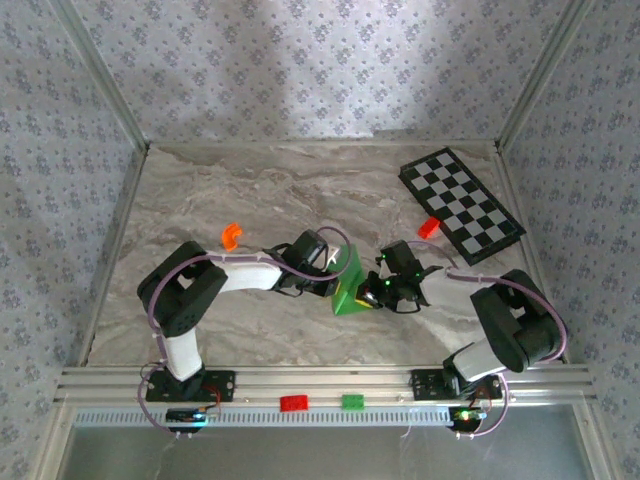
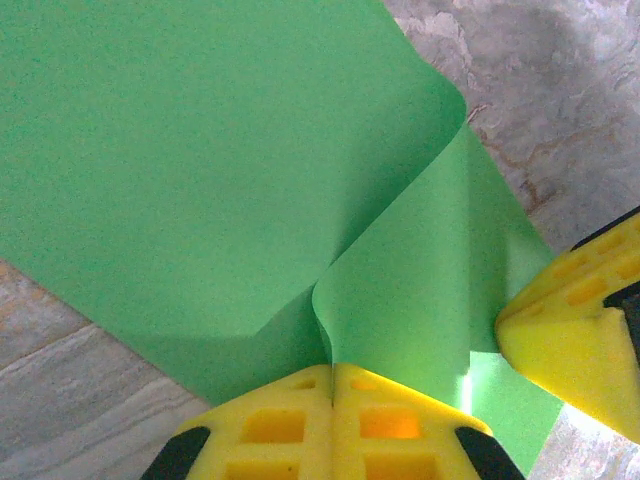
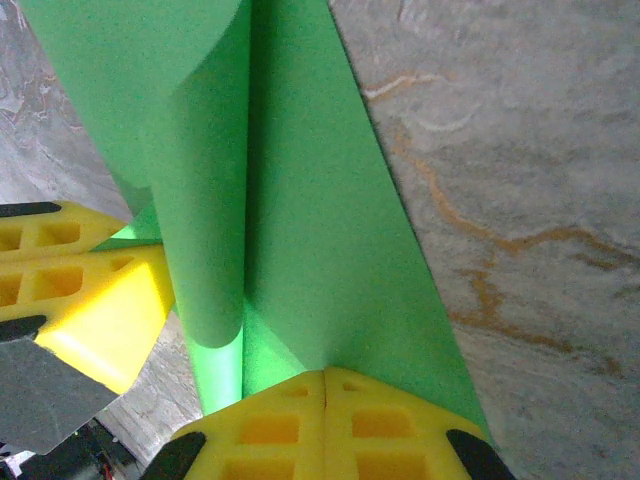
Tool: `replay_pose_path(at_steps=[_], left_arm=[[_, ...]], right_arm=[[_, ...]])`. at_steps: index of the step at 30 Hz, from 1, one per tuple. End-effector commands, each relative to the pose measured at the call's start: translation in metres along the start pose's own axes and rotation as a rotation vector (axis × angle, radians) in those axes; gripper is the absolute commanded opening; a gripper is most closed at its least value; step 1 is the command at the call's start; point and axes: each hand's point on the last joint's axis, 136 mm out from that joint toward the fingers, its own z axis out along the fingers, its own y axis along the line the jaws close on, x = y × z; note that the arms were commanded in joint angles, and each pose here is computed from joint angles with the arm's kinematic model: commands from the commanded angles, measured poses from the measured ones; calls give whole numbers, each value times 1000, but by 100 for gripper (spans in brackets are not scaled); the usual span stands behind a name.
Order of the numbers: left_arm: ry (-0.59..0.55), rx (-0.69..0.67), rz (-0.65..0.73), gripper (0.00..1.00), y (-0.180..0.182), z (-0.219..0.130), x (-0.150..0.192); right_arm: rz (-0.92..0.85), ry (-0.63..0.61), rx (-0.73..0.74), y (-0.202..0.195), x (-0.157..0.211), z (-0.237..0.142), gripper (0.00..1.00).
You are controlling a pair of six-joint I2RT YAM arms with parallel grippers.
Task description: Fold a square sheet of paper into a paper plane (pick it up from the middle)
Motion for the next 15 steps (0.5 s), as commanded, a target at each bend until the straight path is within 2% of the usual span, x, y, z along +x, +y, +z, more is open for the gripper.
replay_pose_path(at_steps=[1,15], left_arm=[[-14,-13,13,1,3,-2,-5],[-45,4,25,2,-1,-8,-8]], right_arm=[[55,27,104,-34,12,4,0],[60,28,103,-35,11,4,0]])
